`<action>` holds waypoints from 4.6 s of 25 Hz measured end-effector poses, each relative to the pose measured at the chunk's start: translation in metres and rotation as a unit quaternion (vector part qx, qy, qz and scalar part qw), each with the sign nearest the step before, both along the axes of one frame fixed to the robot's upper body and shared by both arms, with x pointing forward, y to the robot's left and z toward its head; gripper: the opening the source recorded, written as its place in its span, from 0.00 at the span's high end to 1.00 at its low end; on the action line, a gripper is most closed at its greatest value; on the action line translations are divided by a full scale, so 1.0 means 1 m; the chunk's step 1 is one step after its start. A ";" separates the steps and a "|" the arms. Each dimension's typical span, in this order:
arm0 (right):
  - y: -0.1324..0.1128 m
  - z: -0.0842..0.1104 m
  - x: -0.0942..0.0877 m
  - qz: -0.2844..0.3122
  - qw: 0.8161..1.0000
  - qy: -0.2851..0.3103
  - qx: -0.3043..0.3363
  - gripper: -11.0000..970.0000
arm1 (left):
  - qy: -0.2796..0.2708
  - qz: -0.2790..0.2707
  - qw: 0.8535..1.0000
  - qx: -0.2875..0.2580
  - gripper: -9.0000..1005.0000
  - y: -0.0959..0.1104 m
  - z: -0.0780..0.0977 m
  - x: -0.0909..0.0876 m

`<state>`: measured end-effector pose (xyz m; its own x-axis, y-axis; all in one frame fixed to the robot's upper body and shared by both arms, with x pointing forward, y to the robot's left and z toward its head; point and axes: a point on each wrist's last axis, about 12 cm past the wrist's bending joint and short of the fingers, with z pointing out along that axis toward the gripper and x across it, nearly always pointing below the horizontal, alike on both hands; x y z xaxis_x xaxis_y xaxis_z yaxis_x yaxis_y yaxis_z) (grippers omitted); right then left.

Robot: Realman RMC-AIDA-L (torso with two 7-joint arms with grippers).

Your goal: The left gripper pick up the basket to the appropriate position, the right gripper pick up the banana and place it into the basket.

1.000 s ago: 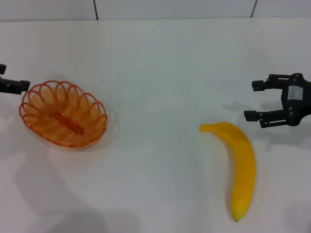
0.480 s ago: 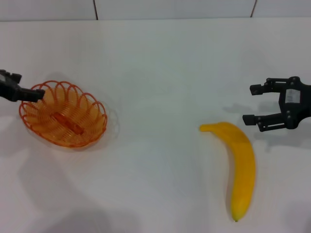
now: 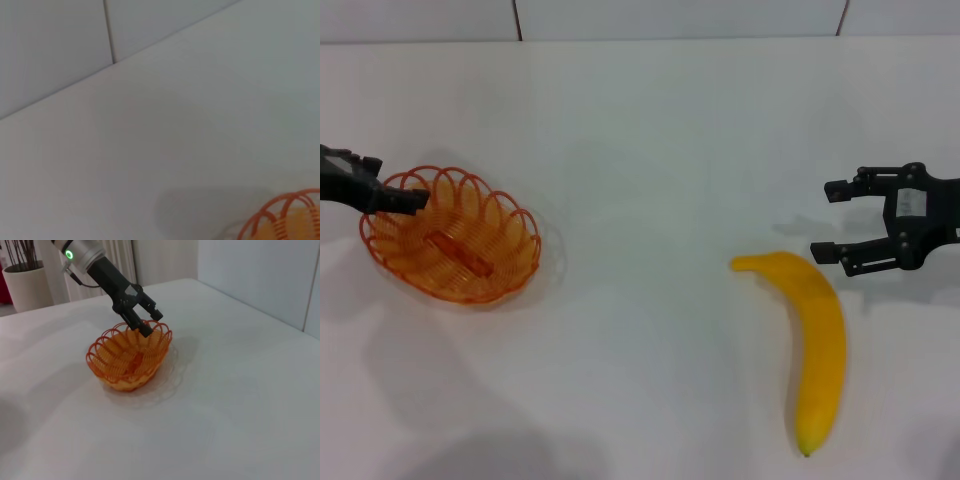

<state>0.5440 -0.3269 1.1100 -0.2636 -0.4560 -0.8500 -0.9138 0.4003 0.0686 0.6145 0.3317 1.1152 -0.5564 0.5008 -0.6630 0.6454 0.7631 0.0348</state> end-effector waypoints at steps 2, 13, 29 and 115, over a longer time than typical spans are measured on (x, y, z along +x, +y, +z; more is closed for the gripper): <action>0.000 0.000 0.000 -0.001 1.000 0.000 0.001 0.09 | 0.000 0.001 1.000 -0.001 0.13 -0.002 -0.003 0.001; -0.001 0.000 -0.001 -0.001 1.000 0.001 0.001 0.09 | -0.006 -0.010 1.000 -0.004 0.13 -0.013 -0.008 0.006; -0.002 -0.001 -0.002 -0.004 1.000 0.001 0.003 0.09 | -0.007 -0.008 1.000 -0.003 0.54 -0.012 -0.010 0.005; -0.001 0.002 0.005 -0.013 1.000 -0.002 0.006 0.09 | -0.005 0.027 0.967 -0.255 0.92 -0.043 -0.035 -0.019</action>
